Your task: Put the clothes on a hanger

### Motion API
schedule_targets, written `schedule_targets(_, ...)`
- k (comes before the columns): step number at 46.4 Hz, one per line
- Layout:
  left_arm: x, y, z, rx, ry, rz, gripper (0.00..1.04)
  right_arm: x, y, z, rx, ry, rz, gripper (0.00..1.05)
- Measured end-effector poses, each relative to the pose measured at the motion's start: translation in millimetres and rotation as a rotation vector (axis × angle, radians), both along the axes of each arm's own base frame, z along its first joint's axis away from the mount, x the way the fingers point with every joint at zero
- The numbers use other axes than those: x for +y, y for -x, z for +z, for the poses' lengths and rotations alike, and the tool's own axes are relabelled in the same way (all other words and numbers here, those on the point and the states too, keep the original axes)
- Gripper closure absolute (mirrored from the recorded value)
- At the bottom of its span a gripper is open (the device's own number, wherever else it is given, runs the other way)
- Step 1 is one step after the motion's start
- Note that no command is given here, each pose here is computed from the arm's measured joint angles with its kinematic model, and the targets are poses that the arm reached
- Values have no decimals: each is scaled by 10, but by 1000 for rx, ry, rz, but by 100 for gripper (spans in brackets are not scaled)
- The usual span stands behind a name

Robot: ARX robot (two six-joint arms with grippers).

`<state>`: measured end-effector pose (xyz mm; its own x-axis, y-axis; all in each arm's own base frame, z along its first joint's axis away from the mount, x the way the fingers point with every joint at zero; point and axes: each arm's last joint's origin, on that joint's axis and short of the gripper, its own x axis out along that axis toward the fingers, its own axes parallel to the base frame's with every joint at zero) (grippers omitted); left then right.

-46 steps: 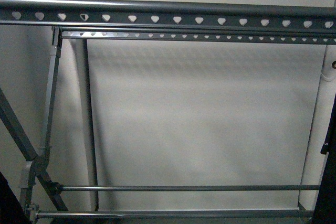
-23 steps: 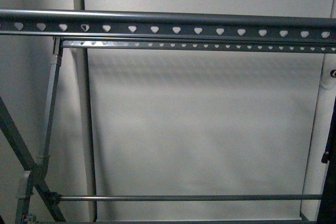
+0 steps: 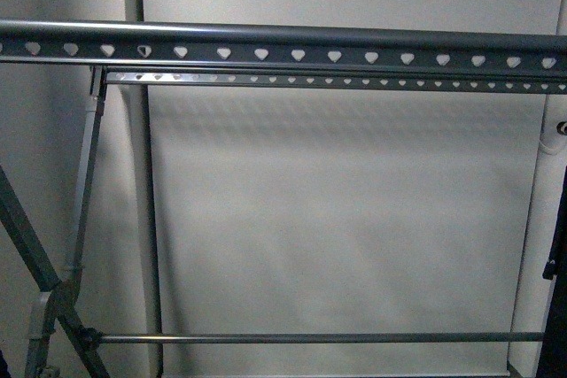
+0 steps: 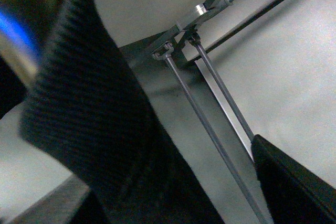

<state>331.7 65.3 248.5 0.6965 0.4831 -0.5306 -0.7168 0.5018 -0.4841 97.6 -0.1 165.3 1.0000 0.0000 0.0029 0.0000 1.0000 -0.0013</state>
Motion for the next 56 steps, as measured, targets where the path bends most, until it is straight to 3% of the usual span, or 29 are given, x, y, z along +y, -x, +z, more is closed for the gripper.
schedule_targets(11, 88, -20, -53, 24, 12, 17, 73, 0, 0, 0, 0, 0, 0, 7)
schedule_targets(19, -9, 72, -19, 3, 32, -100, 100, 0, 0, 0, 0, 0, 0, 7)
schedule_targets(25, -469, 542, 54, -25, 3, -494, 101, 0, 0, 0, 0, 0, 1, 7)
schedule_targets(31, -762, 939, 99, -50, -23, -800, 101, 0, 0, 0, 0, 0, 0, 7)
schedule_targets(34, -924, 1179, 180, -101, -48, -1035, 101, 0, 0, 0, 0, 0, 0, 7)
schedule_targets(45, -1055, 1456, 443, -219, -245, -1692, 101, 0, 0, 0, 0, 0, 0, 7)
schedule_targets(56, -935, 992, 504, -252, -591, -1922, 101, 0, 0, 0, 0, 0, -1, 7)
